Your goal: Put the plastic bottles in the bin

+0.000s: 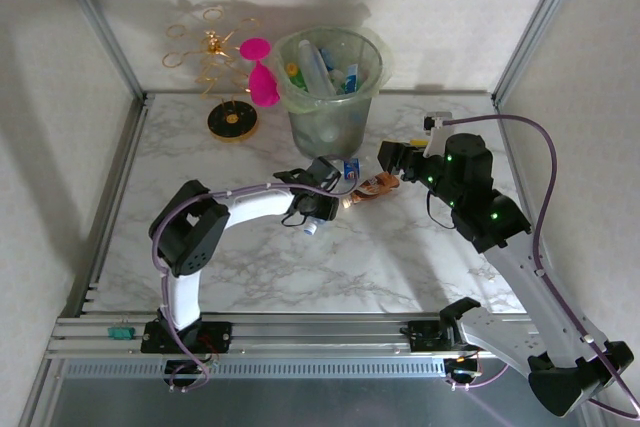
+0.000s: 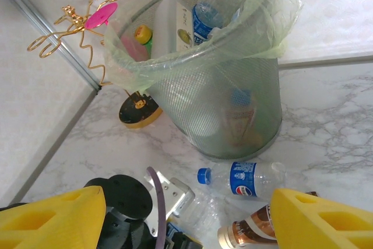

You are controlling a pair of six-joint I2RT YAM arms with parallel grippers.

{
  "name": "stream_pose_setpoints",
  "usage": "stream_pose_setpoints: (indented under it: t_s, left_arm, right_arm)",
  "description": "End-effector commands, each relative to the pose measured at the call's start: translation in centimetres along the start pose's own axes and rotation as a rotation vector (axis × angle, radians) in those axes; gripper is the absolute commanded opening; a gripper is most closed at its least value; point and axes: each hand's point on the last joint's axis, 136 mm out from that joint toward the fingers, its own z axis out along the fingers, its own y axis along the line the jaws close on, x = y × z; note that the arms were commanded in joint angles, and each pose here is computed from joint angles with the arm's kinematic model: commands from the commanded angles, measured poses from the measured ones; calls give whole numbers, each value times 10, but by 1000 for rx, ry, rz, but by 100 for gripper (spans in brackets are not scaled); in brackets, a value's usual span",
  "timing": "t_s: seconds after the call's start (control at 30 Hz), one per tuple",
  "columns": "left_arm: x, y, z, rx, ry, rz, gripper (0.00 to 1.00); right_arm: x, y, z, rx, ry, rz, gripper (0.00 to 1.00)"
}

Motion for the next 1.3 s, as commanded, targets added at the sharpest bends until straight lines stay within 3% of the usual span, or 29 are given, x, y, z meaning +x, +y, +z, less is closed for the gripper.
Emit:
stream_pose_setpoints:
  t_s: [0.0,0.33,0.5,0.67,0.8,1.07,1.27]
  left_arm:
    - [-4,4,-31,-11,-35,-6,54]
    - [-19,1,-96,49,-123,-24,55]
    - [-59,-1,-170,89,-305,-16,55]
    - [-109,-20,-247,199,-501,-17,55]
    - [-161,-24,-292,210,-659,-48,54]
    - [-265,-13,-307,111,-870,-114,54]
    - [-314,-7,-295,46,-986,-143,54]
  right_arm:
    - [-9,7,-7,-20,-24,-9,74]
    - [-23,0,-21,38,-73,58,81]
    - [-34,4,-39,22,-127,17,82]
    - [-33,2,-35,37,-113,23,81]
    - [-27,0,-28,32,-106,51,81]
    - [-12,2,-21,-1,-66,83,81]
    - [0,2,-23,-10,-25,88,81]
